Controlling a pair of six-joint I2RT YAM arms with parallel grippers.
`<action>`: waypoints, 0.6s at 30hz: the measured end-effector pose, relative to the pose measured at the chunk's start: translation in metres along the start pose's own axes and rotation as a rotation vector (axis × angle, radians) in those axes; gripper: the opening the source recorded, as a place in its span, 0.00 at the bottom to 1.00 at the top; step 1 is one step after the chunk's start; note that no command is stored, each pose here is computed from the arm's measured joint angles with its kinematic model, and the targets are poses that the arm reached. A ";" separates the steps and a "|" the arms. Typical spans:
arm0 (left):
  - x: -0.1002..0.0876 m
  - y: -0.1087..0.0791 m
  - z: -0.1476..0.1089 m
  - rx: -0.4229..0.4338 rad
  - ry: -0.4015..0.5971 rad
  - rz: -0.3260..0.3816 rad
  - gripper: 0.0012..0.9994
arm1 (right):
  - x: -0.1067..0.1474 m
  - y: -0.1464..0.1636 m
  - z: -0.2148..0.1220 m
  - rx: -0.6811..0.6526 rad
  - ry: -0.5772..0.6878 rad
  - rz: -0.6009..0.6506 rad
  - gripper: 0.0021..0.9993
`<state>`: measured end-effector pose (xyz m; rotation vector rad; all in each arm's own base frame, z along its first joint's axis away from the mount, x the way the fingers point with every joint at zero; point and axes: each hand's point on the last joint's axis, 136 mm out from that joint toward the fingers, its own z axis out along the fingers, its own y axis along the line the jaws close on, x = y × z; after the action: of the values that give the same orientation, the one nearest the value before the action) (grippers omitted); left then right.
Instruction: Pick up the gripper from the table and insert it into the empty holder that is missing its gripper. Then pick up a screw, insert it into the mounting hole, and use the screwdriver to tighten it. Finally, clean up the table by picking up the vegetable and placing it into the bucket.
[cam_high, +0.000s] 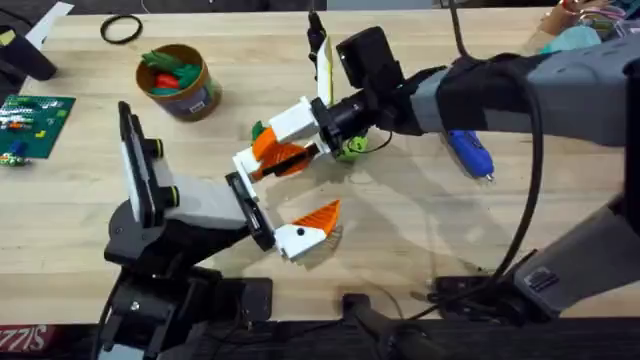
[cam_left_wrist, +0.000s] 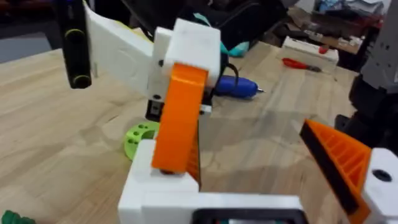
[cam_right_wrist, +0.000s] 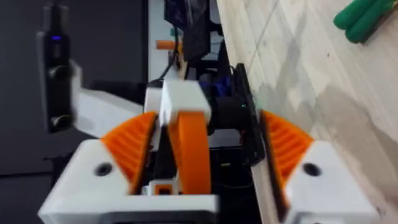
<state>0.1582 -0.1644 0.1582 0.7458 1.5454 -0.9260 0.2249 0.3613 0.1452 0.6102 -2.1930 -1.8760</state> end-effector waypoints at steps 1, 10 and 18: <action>0.000 -0.001 0.000 0.006 0.001 0.000 0.99 | 0.000 0.000 0.000 0.002 -0.001 0.000 0.99; 0.001 -0.005 0.000 0.029 0.004 -0.001 0.99 | -0.005 -0.004 -0.004 0.017 -0.025 0.003 1.00; 0.001 -0.006 0.000 0.032 0.005 0.000 0.99 | -0.022 -0.011 -0.033 0.028 -0.104 0.022 1.00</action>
<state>0.1532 -0.1671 0.1580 0.7709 1.5382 -0.9517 0.2600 0.3395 0.1427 0.5021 -2.2836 -1.9104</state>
